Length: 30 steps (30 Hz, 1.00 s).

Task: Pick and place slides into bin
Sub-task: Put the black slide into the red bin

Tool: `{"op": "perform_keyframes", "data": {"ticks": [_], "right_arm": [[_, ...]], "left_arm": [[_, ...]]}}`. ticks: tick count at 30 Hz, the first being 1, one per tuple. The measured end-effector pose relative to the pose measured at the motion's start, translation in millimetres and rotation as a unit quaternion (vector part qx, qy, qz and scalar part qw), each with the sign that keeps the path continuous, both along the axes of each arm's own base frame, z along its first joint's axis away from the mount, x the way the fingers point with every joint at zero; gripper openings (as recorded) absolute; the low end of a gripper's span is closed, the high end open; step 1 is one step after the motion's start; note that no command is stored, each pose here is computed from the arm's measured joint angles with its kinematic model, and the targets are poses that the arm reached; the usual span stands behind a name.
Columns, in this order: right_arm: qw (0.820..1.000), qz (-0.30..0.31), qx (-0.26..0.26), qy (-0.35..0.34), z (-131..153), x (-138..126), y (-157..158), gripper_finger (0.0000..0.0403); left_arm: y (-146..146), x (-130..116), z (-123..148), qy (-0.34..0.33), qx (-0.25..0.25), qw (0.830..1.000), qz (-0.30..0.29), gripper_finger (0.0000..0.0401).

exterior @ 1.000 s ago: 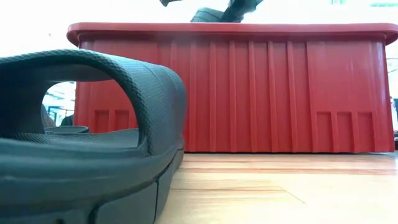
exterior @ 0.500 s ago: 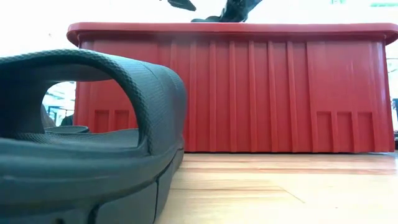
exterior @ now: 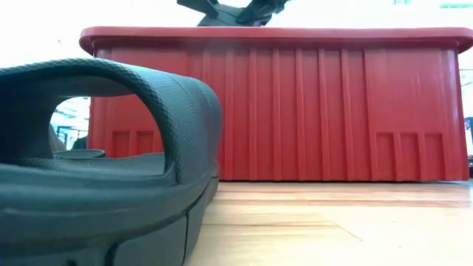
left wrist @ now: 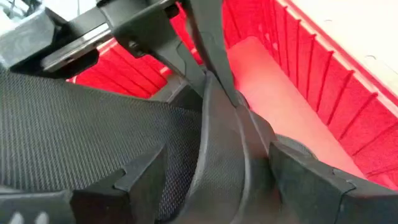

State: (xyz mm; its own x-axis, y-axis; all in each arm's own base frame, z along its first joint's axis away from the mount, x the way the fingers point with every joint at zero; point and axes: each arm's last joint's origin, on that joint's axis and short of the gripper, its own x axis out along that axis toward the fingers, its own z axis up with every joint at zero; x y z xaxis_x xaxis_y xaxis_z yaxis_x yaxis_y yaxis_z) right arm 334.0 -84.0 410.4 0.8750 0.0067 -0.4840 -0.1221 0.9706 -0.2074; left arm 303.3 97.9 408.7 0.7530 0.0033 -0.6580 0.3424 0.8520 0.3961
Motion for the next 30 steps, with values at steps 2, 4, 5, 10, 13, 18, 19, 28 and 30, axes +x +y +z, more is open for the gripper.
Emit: {"op": "perform_keyframes", "data": {"ticks": [2,4,5,10,13,18,19,28,30], "right_arm": [[1.0,-0.003,0.006,0.003,1.9,-4.1,-0.4,0.0004],[1.0,-0.004,0.017,0.001,3.2,-5.7,-0.4,0.0004],[1.0,-0.002,0.023,-0.003,3.8,-5.5,-0.8,0.0004],[0.999,0.002,0.044,-0.012,9.4,-6.1,0.8,0.0004],[0.999,0.001,0.044,-0.022,14.3,-6.2,1.8,0.0004],[0.998,-0.004,0.053,-0.023,15.8,-6.6,2.0,0.0004],[0.998,-0.005,0.053,-0.023,15.9,-6.7,2.0,0.0004],[0.995,-0.033,0.089,-0.009,15.0,-13.7,-1.3,0.0079],[0.993,-0.067,0.092,-0.006,14.2,-14.7,-6.5,0.0116]], "left_arm": [[-1.2,1.4,-0.6,0.001,0.006,1.0,-0.008,0.0261],[-1.2,1.5,-0.9,0.001,0.013,1.0,-0.016,0.0249],[-1.1,1.1,-1.0,0.003,0.014,1.0,-0.019,0.0241],[-0.5,4.2,-5.8,0.013,0.015,0.999,-0.028,0.0176],[-0.9,4.1,-4.0,0.007,0.018,0.999,-0.028,0.012],[-1.9,5.6,-4.1,0.005,0.025,0.999,-0.028,0.0022],[-1.8,5.7,-3.9,0.004,0.025,0.999,-0.028,0.0014],[0.7,2.8,-5.7,0.01,-0.004,1.0,-0.012,0.0005],[1.2,2.3,-5.4,0.007,-0.014,1.0,-0.013,0.0004]]}}
